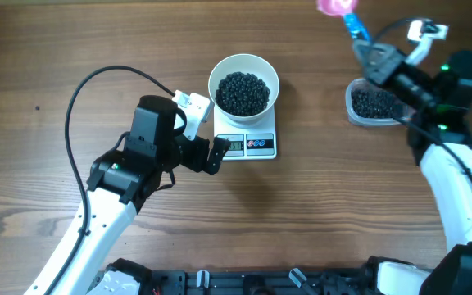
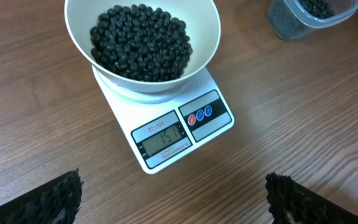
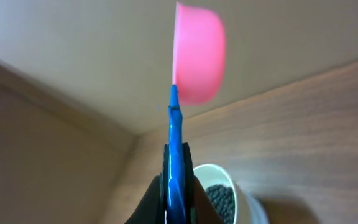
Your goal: Scoop item into bowl and weigh 150g on scale
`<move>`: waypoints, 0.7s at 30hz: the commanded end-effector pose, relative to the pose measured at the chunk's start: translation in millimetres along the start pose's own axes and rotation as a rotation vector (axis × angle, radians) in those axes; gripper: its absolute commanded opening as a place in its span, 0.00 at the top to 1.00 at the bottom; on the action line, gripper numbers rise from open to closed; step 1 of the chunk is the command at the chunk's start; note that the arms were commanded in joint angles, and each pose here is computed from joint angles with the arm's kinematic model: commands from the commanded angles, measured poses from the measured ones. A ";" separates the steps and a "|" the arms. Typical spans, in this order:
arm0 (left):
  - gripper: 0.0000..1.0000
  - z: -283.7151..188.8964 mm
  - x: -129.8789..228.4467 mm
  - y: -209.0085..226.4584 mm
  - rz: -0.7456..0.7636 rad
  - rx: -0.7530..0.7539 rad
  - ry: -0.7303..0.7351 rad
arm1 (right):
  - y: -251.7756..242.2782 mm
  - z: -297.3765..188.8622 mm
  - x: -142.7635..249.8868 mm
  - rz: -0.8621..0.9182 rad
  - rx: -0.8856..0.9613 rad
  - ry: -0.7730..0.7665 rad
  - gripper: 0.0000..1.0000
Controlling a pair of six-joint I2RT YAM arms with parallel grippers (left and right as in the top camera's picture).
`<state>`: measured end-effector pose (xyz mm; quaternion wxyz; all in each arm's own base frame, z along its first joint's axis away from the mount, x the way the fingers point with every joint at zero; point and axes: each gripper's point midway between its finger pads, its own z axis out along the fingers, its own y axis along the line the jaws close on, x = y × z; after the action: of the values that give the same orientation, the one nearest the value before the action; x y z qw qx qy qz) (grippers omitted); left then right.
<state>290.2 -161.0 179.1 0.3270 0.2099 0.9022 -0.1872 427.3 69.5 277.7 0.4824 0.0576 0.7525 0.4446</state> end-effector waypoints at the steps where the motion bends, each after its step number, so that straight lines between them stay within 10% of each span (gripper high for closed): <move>1: 0.00 -1.5 -5.3 -0.7 0.026 -0.003 -0.012 | 18.8 23.8 6.8 -0.326 0.059 -0.042 0.96; 12: 0.00 -1.5 -5.3 -0.7 0.026 -0.003 -0.012 | 64.7 44.3 -3.8 -0.533 0.067 -0.060 0.96; 21: 0.00 -1.5 -5.3 -0.6 0.026 -0.004 -0.012 | 72.8 73.0 15.2 -0.587 0.098 0.283 0.96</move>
<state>290.3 -160.9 179.1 0.3270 0.2097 0.9022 -0.1871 450.2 144.9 307.0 0.4845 -0.1304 0.8229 0.2666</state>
